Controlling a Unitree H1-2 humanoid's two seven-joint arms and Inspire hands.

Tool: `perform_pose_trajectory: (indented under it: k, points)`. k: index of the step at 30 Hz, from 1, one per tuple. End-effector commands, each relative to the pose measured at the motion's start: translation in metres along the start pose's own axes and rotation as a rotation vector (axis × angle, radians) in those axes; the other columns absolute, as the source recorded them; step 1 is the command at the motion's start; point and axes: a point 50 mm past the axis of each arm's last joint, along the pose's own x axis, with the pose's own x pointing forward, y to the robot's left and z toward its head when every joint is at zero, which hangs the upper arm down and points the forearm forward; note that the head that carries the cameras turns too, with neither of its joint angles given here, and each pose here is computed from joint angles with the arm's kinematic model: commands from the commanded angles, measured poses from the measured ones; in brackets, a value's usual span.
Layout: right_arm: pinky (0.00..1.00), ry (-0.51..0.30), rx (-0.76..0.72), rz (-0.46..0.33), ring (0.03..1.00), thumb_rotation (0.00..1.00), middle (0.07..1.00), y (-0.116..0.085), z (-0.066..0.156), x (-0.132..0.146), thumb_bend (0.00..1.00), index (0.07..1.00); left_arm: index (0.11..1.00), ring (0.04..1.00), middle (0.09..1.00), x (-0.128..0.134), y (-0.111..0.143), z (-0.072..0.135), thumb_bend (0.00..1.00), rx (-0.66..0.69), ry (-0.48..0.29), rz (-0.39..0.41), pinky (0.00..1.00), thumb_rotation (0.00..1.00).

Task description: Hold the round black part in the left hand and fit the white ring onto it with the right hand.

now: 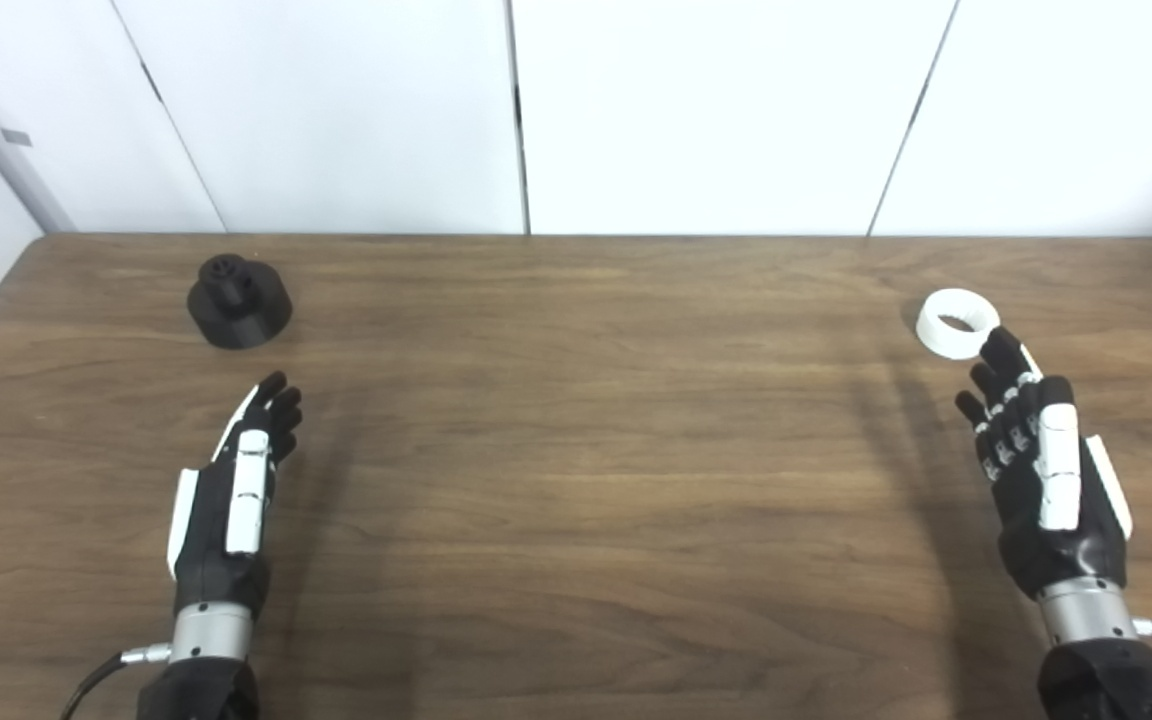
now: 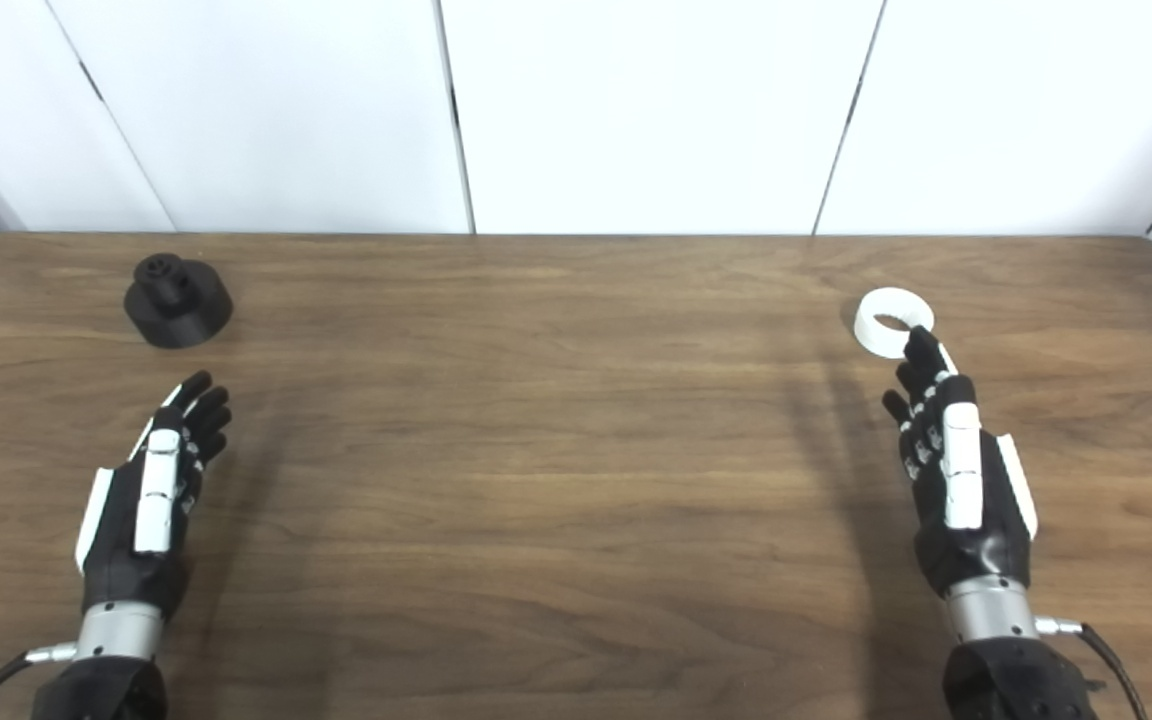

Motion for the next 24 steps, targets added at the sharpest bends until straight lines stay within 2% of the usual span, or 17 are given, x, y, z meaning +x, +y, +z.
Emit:
perform_pose_trajectory:
  k: [1, 18, 24]
  points:
    - [0.98, -0.047, -0.012, 0.015, 0.992, 1.00, 0.988, -0.0025, 0.0125, -0.0024, 0.51, 0.951, 0.919, 0.914, 0.904, 0.0032, -0.0012, 0.0150, 0.56, -0.006, -0.078, 0.007, 0.94, 0.94]
    - [1.00, -0.036, -0.026, 0.015, 1.000, 1.00, 0.986, -0.0060, 0.0126, -0.0027, 0.51, 0.960, 0.961, 0.926, 0.940, 0.0037, -0.0050, 0.0155, 0.51, -0.012, -0.098, -0.004, 0.94, 0.92]
    - [1.00, -0.037, -0.040, 0.016, 1.000, 1.00, 0.984, -0.0100, 0.0111, -0.0022, 0.53, 0.950, 0.952, 0.933, 0.939, 0.0048, -0.0071, 0.0135, 0.56, 0.028, -0.089, -0.005, 0.95, 0.85]
